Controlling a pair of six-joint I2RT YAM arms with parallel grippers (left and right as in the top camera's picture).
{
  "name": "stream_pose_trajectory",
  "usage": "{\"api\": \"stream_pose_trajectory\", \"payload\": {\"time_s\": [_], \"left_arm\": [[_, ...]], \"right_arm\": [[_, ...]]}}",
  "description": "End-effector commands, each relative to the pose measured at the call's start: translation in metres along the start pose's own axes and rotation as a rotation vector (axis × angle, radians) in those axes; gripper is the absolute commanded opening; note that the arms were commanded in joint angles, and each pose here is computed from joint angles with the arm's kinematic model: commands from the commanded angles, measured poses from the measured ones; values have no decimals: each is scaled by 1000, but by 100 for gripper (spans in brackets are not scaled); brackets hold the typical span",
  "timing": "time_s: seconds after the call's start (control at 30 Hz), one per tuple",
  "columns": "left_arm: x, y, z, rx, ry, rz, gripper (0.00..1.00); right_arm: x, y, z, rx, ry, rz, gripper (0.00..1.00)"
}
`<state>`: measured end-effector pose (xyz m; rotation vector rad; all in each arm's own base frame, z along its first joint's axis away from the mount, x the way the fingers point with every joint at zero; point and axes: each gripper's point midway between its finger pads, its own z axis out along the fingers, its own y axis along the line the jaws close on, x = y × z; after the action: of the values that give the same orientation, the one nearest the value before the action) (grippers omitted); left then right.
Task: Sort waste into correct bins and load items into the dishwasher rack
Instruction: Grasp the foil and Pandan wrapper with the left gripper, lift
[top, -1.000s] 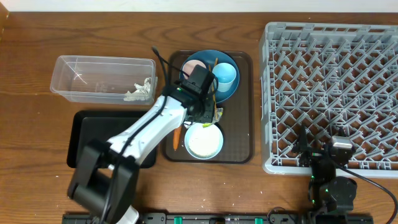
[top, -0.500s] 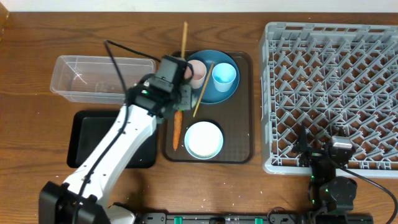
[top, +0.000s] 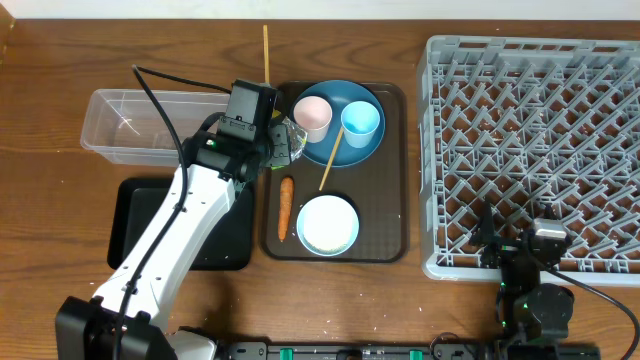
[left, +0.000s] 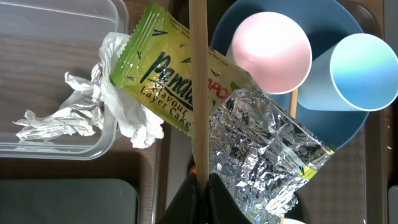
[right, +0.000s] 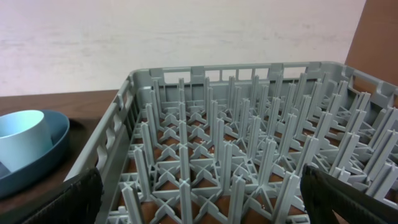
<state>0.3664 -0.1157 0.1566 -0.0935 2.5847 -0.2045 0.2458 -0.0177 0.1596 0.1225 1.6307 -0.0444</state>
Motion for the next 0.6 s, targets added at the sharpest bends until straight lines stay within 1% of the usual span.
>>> {"api": "stream_pose_trajectory", "payload": {"time_s": [0.0, 0.13, 0.33, 0.57], "left_arm": [[3, -7, -2, 41, 11, -12, 6], [12, -32, -5, 179, 63, -10, 6], [18, -83, -24, 485, 129, 3, 6], [24, -116, -48, 723, 184, 23, 6]], "right_arm": [[1, 2, 0, -8, 2, 13, 99], [1, 2, 0, -8, 2, 13, 99], [1, 2, 0, -8, 2, 13, 99], [1, 2, 0, -8, 2, 13, 99]]}}
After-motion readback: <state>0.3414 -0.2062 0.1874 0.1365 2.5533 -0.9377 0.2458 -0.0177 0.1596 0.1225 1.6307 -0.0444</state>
